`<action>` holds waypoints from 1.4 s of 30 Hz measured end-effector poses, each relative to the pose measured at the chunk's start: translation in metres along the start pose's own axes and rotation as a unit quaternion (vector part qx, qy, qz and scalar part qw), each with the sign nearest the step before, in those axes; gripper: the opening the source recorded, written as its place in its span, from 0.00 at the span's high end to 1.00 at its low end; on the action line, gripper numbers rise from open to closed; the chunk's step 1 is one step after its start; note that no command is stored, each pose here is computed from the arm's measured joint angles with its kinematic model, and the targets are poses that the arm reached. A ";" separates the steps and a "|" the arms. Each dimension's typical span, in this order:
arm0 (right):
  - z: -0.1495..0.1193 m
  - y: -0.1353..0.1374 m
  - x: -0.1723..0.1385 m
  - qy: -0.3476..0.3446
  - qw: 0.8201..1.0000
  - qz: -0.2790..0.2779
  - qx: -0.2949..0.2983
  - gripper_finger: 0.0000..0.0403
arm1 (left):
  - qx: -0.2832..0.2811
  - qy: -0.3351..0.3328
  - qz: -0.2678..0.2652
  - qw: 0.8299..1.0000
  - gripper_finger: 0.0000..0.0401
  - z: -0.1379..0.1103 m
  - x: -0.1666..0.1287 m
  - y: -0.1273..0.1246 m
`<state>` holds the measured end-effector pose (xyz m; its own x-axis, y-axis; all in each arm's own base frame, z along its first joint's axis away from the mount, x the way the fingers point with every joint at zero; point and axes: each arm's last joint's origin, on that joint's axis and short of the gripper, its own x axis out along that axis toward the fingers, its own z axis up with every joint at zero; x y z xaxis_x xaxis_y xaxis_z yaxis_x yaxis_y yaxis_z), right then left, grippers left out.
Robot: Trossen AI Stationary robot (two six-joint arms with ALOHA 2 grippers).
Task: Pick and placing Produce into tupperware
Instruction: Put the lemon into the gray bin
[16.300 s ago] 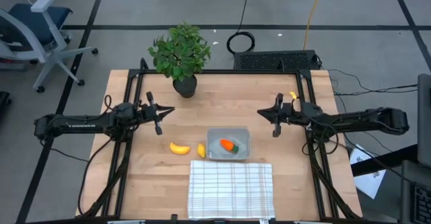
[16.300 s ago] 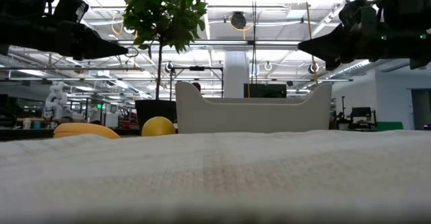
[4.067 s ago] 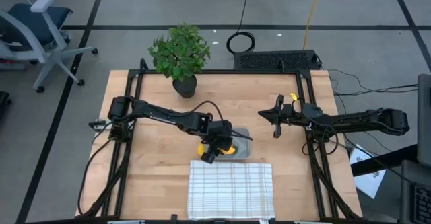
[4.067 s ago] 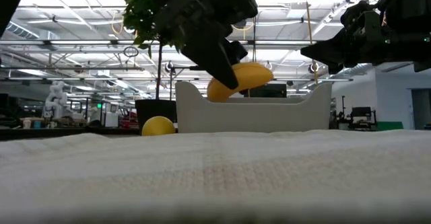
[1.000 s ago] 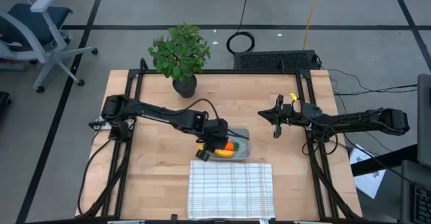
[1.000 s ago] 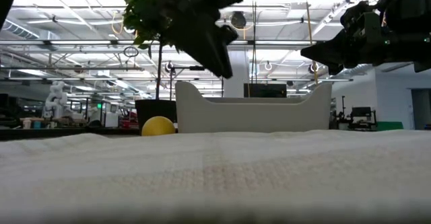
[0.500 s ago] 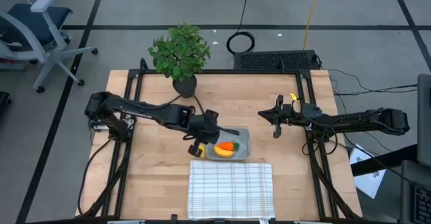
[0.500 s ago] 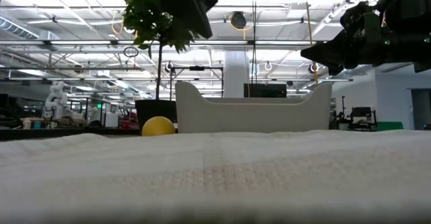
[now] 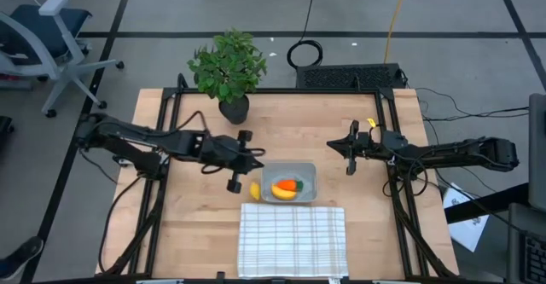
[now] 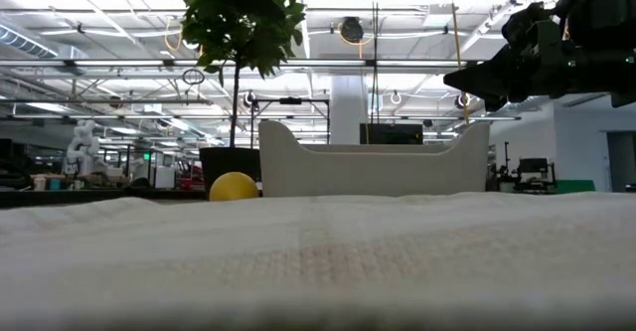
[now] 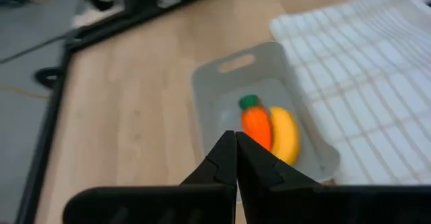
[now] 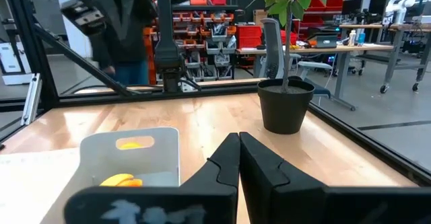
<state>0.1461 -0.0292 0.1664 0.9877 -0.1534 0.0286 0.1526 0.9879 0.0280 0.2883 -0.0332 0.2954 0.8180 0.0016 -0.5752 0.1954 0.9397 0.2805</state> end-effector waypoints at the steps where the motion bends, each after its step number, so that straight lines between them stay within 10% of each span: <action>1: 0.000 0.000 0.000 0.000 1.000 0.000 0.000 1.00 | -0.009 -0.008 0.013 1.000 1.00 -0.004 -0.004 0.000; 42: 0.006 0.003 -0.001 -0.025 0.998 0.055 0.001 1.00 | -0.138 -0.198 0.177 0.954 1.00 -0.192 -0.046 -0.040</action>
<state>0.1451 -0.0258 0.1721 0.9957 -0.0443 0.0817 0.0425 0.9988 0.0237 0.1389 -0.0058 0.1633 0.9573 0.2576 -0.1313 -0.2360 0.9585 0.1598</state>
